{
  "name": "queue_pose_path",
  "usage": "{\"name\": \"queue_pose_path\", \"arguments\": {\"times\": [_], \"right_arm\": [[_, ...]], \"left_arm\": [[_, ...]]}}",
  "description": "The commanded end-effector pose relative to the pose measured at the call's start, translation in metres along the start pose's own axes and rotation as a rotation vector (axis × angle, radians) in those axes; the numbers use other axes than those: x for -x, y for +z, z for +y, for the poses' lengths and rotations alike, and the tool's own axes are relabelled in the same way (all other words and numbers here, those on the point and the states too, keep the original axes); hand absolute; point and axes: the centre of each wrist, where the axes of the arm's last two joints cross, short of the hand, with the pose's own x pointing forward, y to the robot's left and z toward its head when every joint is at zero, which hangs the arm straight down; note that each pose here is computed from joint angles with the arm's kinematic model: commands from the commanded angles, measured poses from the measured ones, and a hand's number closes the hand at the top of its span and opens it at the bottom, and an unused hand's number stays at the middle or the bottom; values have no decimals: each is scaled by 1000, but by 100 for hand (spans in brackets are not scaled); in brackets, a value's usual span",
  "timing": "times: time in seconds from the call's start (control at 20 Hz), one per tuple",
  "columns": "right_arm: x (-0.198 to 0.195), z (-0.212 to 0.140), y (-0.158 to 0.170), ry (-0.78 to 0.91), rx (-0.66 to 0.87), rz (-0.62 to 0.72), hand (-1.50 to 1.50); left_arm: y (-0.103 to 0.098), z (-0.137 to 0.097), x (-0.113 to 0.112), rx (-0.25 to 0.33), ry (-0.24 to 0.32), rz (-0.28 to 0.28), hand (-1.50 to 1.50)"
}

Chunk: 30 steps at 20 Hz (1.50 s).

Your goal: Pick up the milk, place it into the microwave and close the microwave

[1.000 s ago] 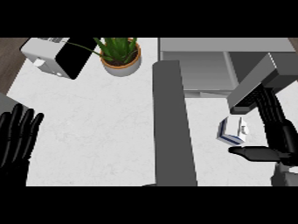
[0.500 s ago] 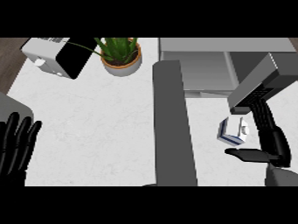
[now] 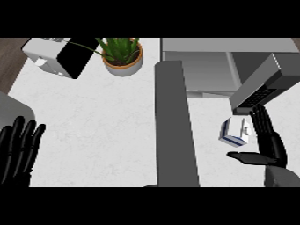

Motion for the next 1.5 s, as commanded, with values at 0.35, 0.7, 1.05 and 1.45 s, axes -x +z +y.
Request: {"name": "queue_pose_path", "arguments": {"times": [0.35,0.7,1.05,1.45], "right_arm": [[23,0,5,18,-9,7,-150],[24,-2,15,170,-117,-114,150],[24,27,-3,-106,-254,-152,150],[42,53,58,-87,-146,-176,150]], "left_arm": [[-7,7,0,2,-6,-11,-150],[9,1,-7,15,7,-6,-150],[-5,0,-5,2,26,-3,-150],[5,8,3,-19,5,20,-150]]}}
